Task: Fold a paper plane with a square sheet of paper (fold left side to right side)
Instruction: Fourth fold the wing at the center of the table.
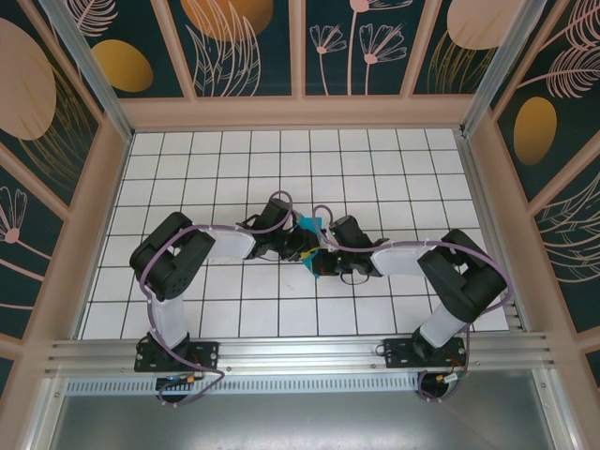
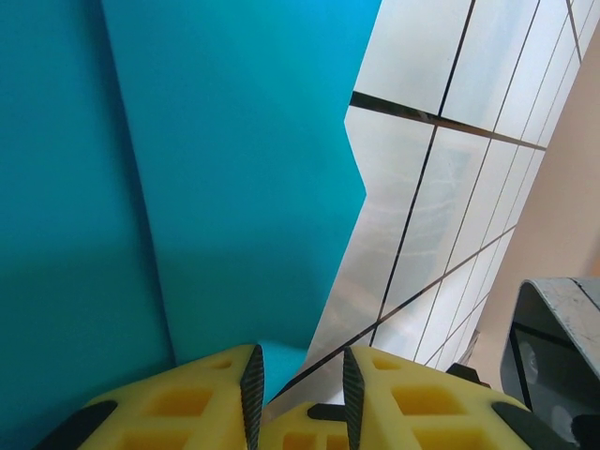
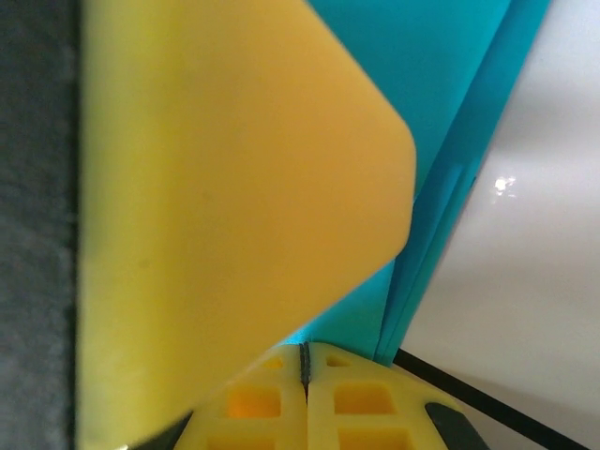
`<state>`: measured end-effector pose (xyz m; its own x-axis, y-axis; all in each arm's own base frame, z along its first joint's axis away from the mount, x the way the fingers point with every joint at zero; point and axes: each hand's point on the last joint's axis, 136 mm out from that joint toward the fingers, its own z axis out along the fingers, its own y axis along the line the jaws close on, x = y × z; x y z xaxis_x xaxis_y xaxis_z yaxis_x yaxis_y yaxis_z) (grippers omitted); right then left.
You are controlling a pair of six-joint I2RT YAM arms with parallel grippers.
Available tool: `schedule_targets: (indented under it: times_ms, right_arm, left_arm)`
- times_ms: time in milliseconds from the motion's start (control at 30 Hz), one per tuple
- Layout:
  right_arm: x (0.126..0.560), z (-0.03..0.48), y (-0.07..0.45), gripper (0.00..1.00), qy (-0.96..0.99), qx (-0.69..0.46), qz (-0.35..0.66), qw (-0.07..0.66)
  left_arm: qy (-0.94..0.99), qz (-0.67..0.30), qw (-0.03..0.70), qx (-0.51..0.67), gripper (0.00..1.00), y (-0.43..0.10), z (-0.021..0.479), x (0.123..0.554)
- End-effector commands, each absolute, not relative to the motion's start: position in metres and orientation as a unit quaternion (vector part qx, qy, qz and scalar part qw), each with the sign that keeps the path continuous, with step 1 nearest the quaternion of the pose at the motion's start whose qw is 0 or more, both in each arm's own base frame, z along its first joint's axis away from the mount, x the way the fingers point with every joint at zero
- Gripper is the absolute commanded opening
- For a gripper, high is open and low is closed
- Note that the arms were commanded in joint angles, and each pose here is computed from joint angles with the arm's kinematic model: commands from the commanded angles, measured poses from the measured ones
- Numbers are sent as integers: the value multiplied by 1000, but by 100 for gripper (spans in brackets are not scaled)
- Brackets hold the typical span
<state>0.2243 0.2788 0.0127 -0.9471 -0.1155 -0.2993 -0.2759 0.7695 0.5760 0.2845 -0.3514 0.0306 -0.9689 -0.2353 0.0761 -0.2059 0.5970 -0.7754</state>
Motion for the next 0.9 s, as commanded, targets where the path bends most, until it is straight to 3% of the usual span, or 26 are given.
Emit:
schedule_targets:
  times_ms: [0,867]
  right_arm:
    - [184,-47,231,4,972,-97,207,43]
    - [177,-56,216,4,980,-107,163,28]
  left_arm:
    - [900,-416,15,-131,31,-346,16,287]
    - [927,-322,104,-160,31,-299,-6,391]
